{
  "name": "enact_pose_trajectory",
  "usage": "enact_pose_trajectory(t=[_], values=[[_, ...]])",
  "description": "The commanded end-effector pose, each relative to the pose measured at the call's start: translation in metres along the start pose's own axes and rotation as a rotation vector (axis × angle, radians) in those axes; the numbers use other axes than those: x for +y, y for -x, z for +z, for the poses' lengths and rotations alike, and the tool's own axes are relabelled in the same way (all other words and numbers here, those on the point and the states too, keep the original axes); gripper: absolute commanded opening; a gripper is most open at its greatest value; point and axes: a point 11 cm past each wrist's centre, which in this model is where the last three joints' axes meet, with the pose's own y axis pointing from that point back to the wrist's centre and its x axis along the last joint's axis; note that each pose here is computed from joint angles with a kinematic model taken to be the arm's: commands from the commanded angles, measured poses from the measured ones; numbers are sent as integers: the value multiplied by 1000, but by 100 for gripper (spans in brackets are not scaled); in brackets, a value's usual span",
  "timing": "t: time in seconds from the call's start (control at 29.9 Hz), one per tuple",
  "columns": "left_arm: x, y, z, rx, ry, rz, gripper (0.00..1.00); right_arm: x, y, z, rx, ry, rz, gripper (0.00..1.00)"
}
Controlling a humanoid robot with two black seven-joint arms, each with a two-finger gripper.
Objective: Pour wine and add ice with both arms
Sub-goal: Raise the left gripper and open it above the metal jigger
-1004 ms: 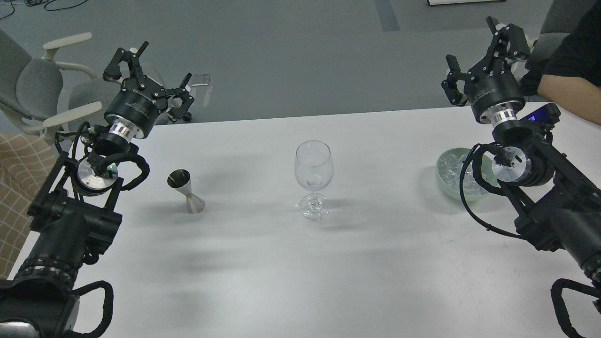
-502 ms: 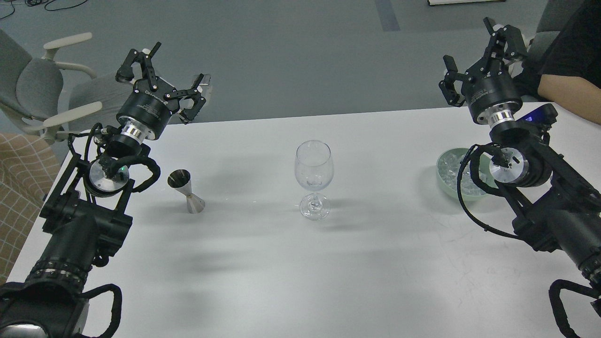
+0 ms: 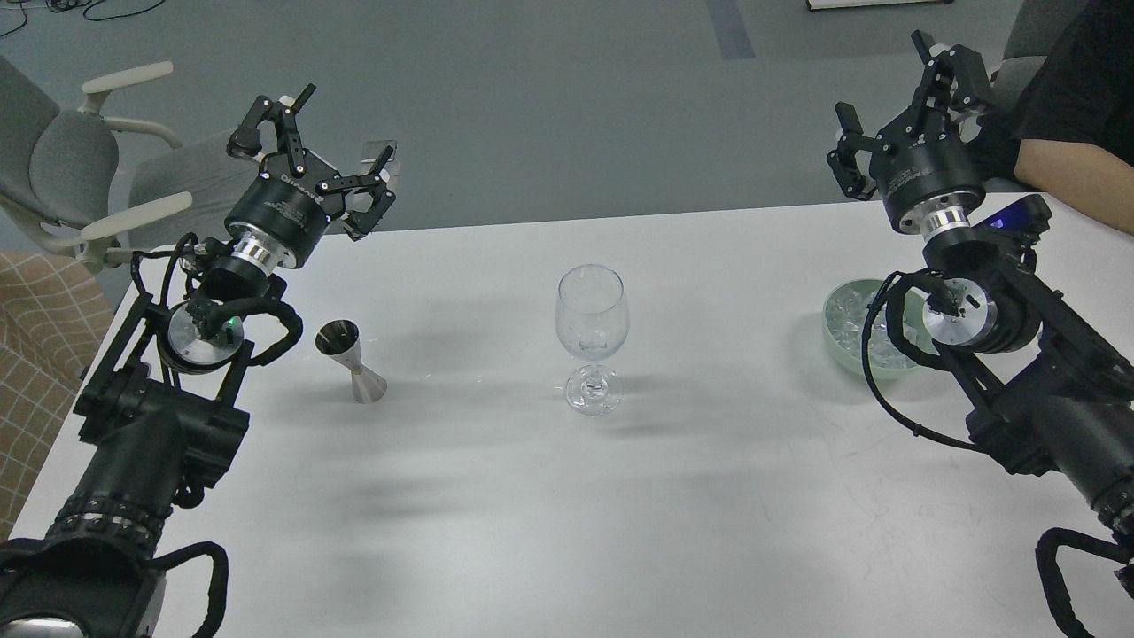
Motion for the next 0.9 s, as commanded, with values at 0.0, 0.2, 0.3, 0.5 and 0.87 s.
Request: enact_pose_trajectory(t=[0.0, 0.2, 0.3, 0.5, 0.87], values=[[1, -1, 0, 0, -1, 2, 98, 0, 2, -1, 0, -2, -5, 100], [1, 0, -1, 1, -2, 0, 98, -1, 3, -1, -1, -3, -7, 100], [1, 0, -2, 2, -14, 0, 98, 0, 1, -2, 0, -4, -5, 100], [3, -3, -3, 1, -25, 6, 98, 0, 2, -1, -1, -2, -6, 100], [36, 5, 4, -11, -79, -26, 98, 2, -4, -3, 10, -1, 2, 100]])
